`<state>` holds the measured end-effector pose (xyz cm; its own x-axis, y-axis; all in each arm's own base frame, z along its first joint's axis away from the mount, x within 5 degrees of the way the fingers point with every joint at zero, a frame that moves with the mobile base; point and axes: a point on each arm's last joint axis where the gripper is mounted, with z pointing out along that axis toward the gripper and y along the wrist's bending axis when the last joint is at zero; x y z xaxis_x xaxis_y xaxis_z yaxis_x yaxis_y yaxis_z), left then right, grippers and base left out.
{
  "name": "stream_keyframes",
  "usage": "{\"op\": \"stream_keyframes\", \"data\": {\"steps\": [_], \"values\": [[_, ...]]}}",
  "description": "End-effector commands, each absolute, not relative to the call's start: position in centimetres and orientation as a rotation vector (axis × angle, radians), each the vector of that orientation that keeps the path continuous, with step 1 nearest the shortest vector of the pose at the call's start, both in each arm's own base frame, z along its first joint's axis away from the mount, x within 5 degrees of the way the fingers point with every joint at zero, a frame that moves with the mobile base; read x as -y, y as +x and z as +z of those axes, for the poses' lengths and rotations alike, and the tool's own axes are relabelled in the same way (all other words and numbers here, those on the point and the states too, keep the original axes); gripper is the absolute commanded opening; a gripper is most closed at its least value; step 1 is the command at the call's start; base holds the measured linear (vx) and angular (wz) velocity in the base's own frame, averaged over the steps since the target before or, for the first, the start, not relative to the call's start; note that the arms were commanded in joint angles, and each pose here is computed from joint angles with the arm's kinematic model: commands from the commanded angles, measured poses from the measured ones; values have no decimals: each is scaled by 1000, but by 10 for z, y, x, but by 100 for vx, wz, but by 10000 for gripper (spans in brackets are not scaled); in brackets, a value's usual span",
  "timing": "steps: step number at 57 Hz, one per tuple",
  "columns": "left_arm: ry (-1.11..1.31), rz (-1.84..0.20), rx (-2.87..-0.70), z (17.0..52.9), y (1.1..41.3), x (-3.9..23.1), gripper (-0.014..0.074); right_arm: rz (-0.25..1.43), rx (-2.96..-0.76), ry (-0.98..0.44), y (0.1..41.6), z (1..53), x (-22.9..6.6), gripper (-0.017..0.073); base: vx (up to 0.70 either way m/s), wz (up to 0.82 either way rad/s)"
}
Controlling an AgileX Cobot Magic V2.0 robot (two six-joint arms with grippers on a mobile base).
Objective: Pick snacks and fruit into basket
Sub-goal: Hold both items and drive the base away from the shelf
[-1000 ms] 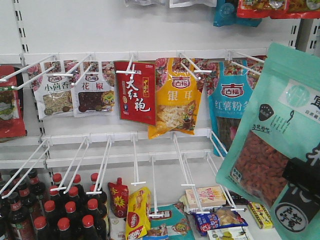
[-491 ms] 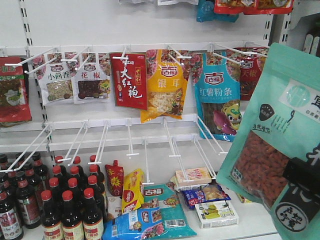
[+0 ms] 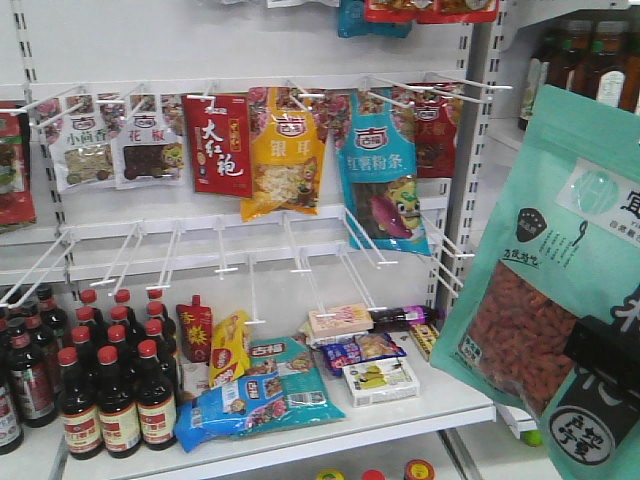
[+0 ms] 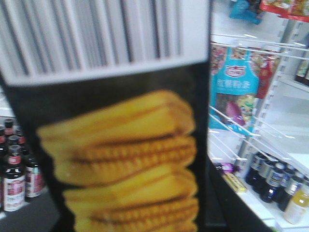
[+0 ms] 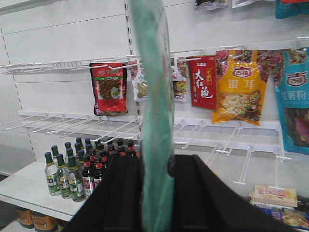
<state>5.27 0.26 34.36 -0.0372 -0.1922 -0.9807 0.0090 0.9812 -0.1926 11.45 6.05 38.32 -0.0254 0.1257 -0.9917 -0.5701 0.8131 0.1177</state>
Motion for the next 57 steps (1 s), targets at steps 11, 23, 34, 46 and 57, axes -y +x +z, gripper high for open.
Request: {"op": "stream_keyframes", "data": {"steps": [11, 23, 34, 46, 57], "values": [[-107, -183, -1479, 364, 51, -1, 2, 542, -1465, -344, 114, 394, -57, -9, -18, -46], [-107, -182, -1480, 364, 51, -1, 2, 543, -1465, -345, 114, 394, -57, -9, -14, -57], [-107, -182, -1480, 364, 51, -1, 2, 543, -1465, -345, 114, 394, -57, -9, -12, -63], [-107, -182, -1480, 364, 51, -1, 2, 543, -1465, -345, 114, 394, -57, -9, -11, -67], [-107, -183, -1479, 364, 51, -1, 2, 542, -1465, -344, 114, 394, -57, -9, -7, -70]]}}
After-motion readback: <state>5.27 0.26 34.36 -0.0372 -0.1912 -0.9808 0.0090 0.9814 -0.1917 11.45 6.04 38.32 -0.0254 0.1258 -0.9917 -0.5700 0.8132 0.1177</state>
